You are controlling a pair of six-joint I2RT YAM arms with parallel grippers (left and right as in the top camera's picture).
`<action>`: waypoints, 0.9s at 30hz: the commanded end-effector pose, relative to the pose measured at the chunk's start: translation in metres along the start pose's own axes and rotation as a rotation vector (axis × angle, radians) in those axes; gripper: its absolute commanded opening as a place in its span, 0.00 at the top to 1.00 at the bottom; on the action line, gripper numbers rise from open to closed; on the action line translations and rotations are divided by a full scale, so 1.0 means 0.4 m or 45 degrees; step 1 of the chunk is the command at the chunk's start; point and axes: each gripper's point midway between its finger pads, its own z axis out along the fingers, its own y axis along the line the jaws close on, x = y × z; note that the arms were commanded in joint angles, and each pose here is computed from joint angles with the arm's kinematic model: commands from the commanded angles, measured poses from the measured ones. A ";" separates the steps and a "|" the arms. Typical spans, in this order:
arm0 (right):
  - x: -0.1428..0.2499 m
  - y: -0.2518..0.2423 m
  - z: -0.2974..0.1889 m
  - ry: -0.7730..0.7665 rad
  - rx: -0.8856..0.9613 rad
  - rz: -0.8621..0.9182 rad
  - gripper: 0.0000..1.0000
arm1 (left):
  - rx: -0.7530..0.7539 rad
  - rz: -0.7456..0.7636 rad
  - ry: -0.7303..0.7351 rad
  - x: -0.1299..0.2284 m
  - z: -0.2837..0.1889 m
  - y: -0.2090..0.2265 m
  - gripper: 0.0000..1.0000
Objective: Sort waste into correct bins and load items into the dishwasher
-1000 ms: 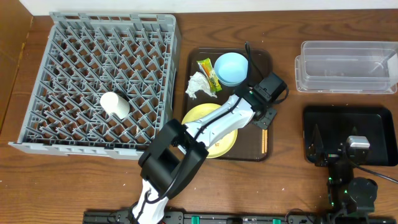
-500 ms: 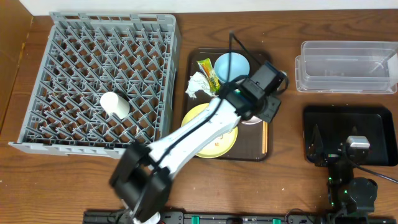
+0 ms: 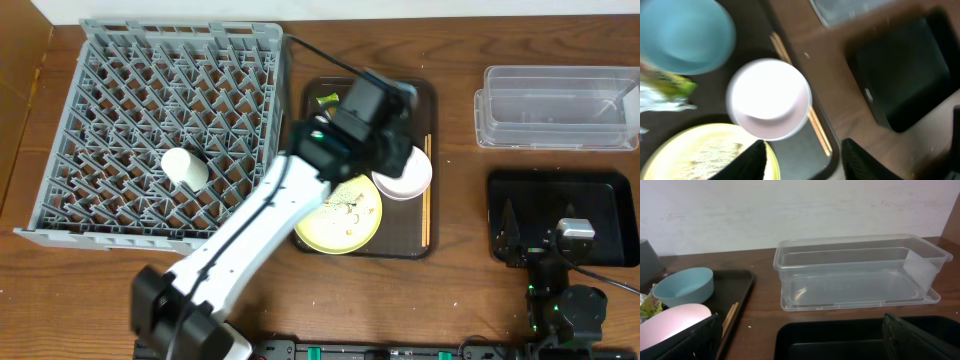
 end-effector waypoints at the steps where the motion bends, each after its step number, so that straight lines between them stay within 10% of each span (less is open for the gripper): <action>1: 0.003 -0.004 0.000 0.004 0.009 0.006 0.01 | -0.034 0.130 0.149 0.071 0.106 -0.031 0.47; 13: 0.003 -0.004 0.000 0.004 0.009 0.006 0.01 | -0.409 0.261 0.300 0.163 0.306 0.065 0.46; 27: 0.003 -0.004 0.000 0.004 0.009 0.006 0.01 | -0.238 0.263 0.392 0.227 0.384 -0.003 0.57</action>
